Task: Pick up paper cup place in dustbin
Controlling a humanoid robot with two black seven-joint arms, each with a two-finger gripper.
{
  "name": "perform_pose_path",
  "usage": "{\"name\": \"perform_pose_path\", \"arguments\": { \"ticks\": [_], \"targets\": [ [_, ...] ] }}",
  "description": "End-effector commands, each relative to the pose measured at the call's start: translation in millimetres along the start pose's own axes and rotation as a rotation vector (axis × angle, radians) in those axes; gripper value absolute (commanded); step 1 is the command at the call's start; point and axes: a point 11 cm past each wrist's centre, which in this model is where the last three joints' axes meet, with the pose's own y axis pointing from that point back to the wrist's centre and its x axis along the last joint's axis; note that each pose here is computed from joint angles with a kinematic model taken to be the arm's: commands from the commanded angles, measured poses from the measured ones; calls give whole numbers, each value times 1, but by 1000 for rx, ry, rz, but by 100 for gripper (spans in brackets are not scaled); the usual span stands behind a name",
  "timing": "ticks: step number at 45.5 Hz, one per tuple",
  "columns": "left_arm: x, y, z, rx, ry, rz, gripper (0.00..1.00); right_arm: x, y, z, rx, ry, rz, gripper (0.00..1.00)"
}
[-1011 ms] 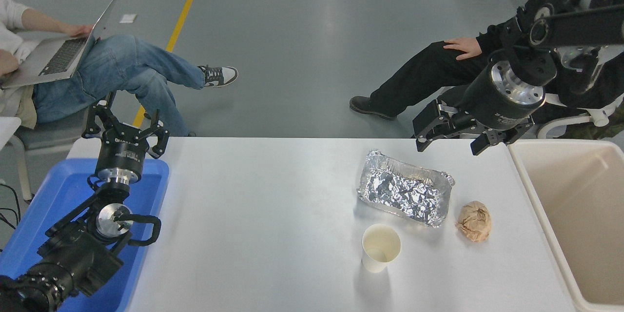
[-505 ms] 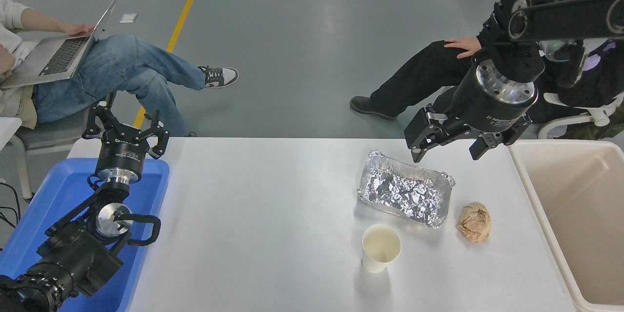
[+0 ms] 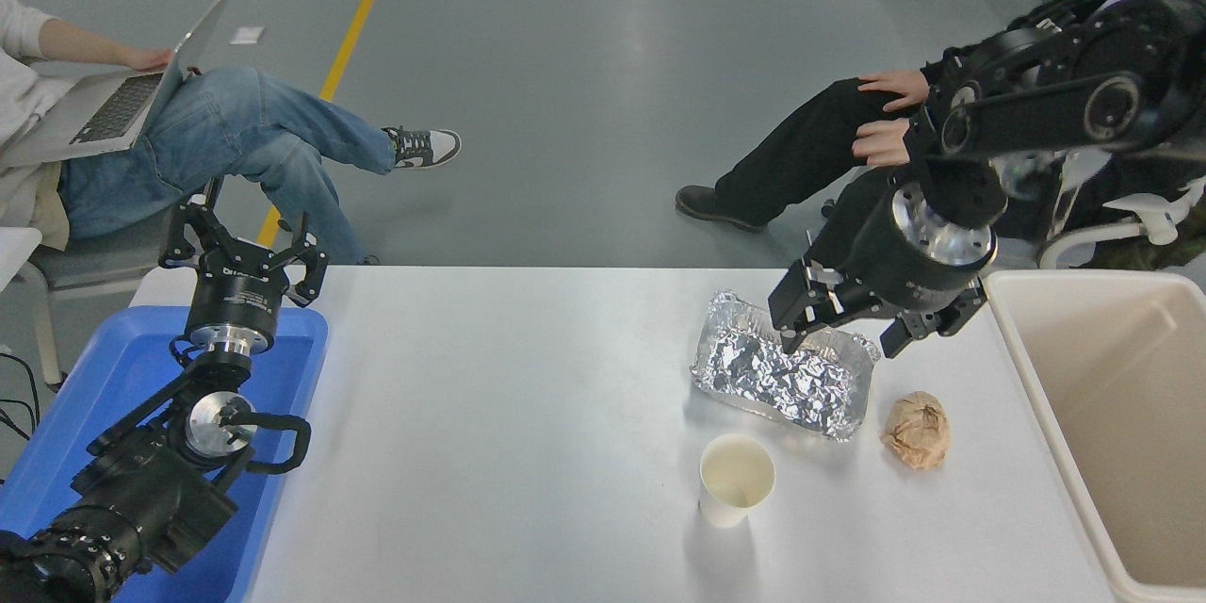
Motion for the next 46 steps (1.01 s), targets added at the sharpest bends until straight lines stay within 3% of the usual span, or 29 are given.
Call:
{"name": "perform_pose_path", "arguments": {
  "ticks": [1,14,25,35,42,44,46],
  "targets": [
    [0,0,0,1,0,0,99,-29,-59,5,13,-2,-54,96],
    [0,0,0,2,0,-1,99,-59,-112,-13,46,51,-94,96],
    [0,0,0,2,0,-1,99,-56,-122,-15,52,40,-63,96],
    [0,0,0,2,0,-1,99,-55,-135,-18,56,26,4,89],
    [0,0,0,2,0,-1,99,-55,-137,-16,49,27,21,67],
    [0,0,0,2,0,-1,99,-55,-137,-15,43,33,20,57],
    [0,0,0,2,0,0,99,-57,-138,-16,41,43,15,39]
  ]
}}
